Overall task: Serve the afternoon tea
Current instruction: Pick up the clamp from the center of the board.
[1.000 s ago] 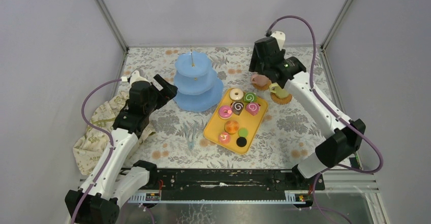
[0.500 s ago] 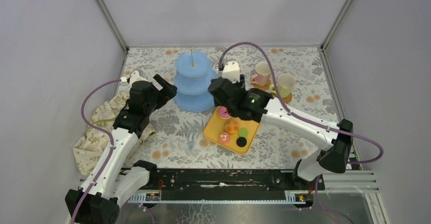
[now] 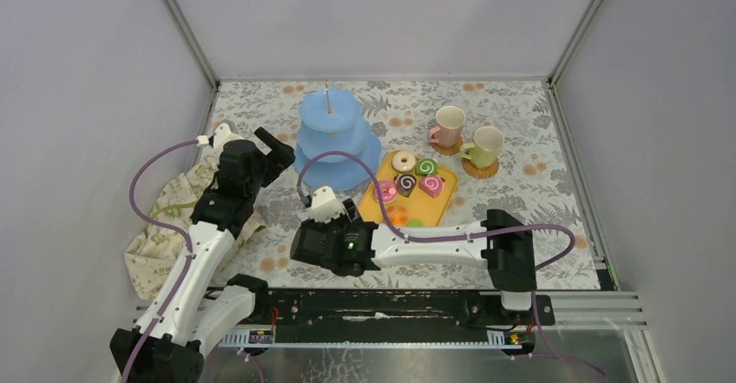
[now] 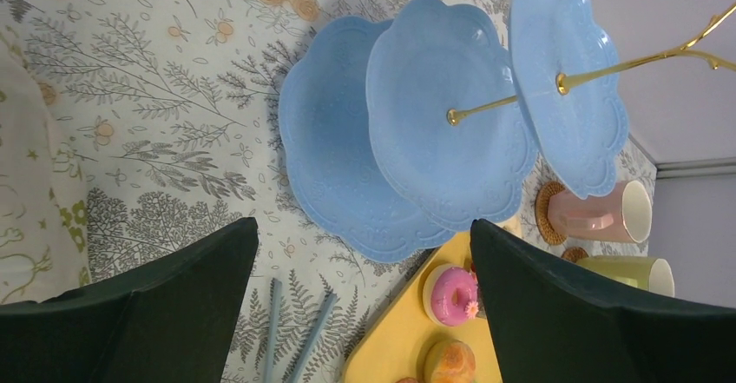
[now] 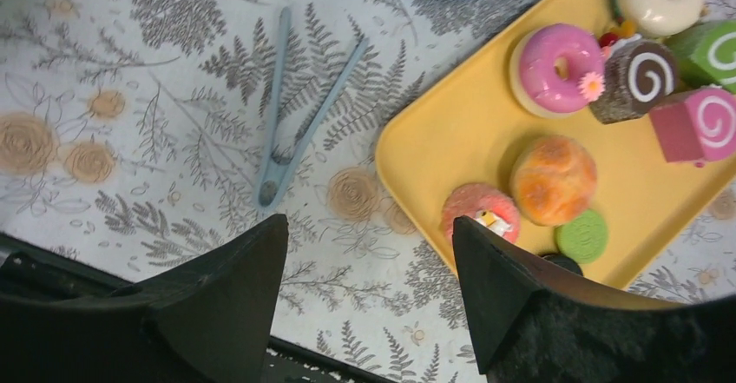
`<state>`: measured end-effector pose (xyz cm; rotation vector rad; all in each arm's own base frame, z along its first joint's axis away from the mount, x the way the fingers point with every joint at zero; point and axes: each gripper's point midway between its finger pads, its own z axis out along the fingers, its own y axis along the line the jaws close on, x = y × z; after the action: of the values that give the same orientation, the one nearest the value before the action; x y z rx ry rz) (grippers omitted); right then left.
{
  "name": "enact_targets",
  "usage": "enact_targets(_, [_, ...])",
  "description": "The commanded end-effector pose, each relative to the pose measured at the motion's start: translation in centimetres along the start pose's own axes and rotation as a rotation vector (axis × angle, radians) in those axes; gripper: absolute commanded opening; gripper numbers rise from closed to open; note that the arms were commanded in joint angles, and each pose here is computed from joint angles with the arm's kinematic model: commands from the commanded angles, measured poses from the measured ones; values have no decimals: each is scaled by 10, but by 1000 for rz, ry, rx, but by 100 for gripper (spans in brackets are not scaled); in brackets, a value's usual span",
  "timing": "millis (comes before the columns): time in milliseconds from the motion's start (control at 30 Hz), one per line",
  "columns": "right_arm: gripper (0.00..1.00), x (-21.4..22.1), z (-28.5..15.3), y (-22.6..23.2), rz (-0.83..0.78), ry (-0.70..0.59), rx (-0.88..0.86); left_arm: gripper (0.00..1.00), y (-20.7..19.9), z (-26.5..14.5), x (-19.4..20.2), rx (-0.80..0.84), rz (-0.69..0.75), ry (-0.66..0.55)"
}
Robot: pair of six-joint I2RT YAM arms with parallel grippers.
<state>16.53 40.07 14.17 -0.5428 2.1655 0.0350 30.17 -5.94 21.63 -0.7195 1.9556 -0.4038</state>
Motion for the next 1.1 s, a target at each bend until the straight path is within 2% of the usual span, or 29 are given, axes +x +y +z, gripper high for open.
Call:
enact_targets(0, [78, -22, -15, 24, 97, -66, -62, 100, -2, -10, -21, -12, -15, -78])
enact_targets(300, [81, -4, -9, 54, 26, -69, -67, 100, 0, -13, -20, -9, -11, -69])
enact_targets(700, [82, 4, 8, 85, 41, -56, -99, 100, 5, -21, -27, -33, 23, -85])
enact_targets(900, [88, 15, 20, 87, 36, -36, -56, 100, 5, -23, -30, -32, 36, -95])
enact_targets(1067, [88, 28, 32, 80, 66, -8, -27, 100, 6, -22, -29, -28, 40, -95])
